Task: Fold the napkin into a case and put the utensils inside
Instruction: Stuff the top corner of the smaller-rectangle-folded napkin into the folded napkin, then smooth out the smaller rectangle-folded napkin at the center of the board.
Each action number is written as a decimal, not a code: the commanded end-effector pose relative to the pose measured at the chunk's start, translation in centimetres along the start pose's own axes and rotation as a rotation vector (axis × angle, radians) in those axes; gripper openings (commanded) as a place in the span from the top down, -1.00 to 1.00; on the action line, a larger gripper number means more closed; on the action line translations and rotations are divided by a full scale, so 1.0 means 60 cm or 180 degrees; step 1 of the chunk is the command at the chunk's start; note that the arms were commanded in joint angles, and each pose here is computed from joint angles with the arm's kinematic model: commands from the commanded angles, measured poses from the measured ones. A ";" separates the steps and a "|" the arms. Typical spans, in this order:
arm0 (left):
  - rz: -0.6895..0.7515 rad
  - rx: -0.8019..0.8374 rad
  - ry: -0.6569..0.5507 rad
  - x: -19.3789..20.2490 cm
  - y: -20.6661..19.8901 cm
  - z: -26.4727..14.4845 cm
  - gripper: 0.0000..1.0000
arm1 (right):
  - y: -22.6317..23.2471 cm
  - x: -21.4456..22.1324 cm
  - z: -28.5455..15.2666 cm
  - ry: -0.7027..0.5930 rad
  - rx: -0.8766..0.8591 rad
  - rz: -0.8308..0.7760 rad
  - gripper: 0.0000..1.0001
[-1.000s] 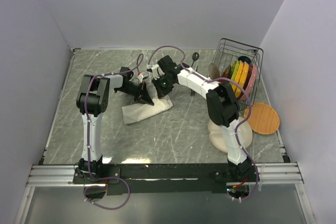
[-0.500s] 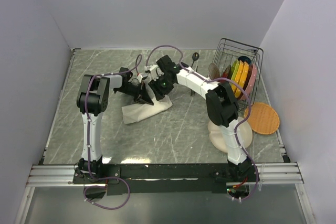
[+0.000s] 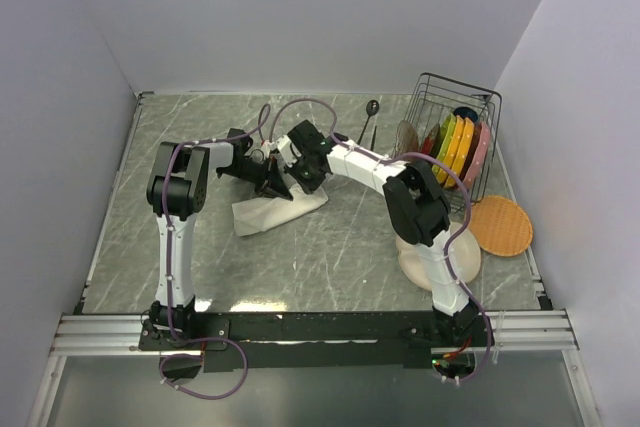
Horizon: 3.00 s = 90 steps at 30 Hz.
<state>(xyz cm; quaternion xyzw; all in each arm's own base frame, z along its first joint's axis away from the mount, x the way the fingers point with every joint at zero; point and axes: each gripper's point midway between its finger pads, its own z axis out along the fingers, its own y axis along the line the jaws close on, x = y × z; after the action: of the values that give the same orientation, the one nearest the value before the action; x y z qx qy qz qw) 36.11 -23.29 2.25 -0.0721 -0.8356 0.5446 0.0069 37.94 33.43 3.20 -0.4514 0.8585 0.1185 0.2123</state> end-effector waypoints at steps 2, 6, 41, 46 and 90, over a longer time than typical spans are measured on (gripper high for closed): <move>0.0281 -0.0278 -0.0241 -0.034 0.016 -0.025 0.56 | -0.014 0.035 0.025 0.0179 0.0242 -0.0017 1.00; 0.0499 -0.0269 -0.0422 -0.048 -0.014 -0.070 0.18 | -0.017 0.047 0.027 0.0217 0.0293 -0.0026 1.00; 0.2657 -0.1476 -0.0434 0.036 -0.029 -0.119 0.67 | 0.003 0.042 0.029 0.0087 -0.0020 0.0214 1.00; 0.2583 -0.1484 -0.0488 0.012 -0.033 -0.124 0.90 | 0.000 0.038 0.030 0.0053 0.0002 0.0154 1.00; 0.0054 -0.0651 0.0041 0.115 0.089 -0.081 0.98 | 0.009 -0.110 -0.030 -0.0730 0.0019 -0.0437 0.37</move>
<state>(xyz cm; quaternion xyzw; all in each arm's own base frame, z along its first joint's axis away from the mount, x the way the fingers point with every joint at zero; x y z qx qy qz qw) 30.12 -17.00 1.84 -0.0877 -0.8656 0.4929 -0.0102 38.98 36.51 3.92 -0.5199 0.7906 0.1492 0.2870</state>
